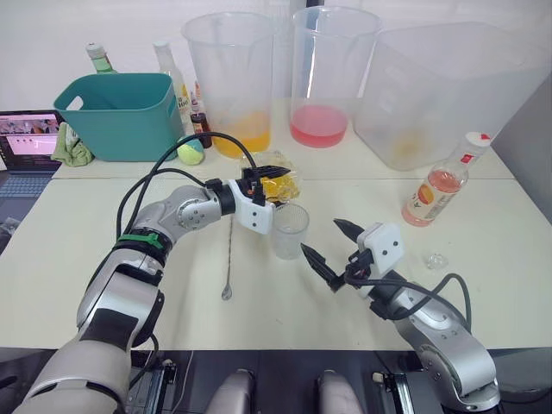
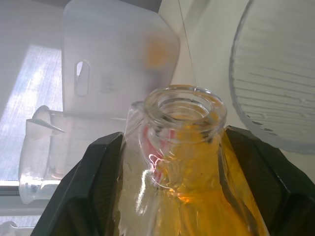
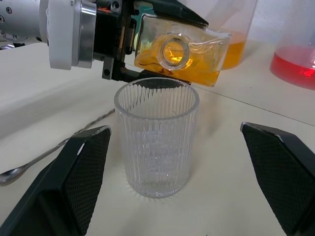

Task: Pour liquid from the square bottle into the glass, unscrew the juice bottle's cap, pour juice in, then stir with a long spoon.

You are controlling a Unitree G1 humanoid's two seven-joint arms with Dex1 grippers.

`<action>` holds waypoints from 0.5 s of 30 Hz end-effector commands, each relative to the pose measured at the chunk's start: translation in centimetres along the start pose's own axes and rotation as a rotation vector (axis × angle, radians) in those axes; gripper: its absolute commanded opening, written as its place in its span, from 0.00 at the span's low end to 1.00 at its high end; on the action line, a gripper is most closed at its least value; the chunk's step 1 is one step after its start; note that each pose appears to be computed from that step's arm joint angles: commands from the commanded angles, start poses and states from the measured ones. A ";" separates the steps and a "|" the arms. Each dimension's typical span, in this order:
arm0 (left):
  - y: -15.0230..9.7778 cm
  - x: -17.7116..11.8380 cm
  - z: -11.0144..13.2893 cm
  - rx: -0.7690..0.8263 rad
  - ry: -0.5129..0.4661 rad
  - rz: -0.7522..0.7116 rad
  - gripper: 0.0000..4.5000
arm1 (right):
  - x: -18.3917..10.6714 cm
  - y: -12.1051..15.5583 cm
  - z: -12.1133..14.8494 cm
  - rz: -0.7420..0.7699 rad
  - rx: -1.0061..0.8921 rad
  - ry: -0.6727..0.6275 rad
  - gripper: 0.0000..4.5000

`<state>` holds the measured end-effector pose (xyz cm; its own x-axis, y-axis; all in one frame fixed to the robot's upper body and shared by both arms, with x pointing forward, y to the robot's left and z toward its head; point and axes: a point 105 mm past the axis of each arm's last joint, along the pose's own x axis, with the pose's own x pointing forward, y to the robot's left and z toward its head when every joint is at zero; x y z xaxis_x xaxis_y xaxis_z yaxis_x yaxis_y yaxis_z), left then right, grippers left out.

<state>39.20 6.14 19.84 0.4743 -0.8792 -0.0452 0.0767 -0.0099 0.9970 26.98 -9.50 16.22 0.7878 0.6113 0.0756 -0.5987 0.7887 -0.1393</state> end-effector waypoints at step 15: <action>4.0 0.5 1.2 0.197 -0.055 0.121 0.62 | -0.5 -0.7 0.6 -0.039 -0.017 -0.027 0.99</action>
<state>39.25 5.90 19.30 0.4727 -0.8789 -0.0645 -0.0096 -0.0783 0.9969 27.04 -10.11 16.07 0.8031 0.5916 0.0715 -0.5796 0.8033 -0.1371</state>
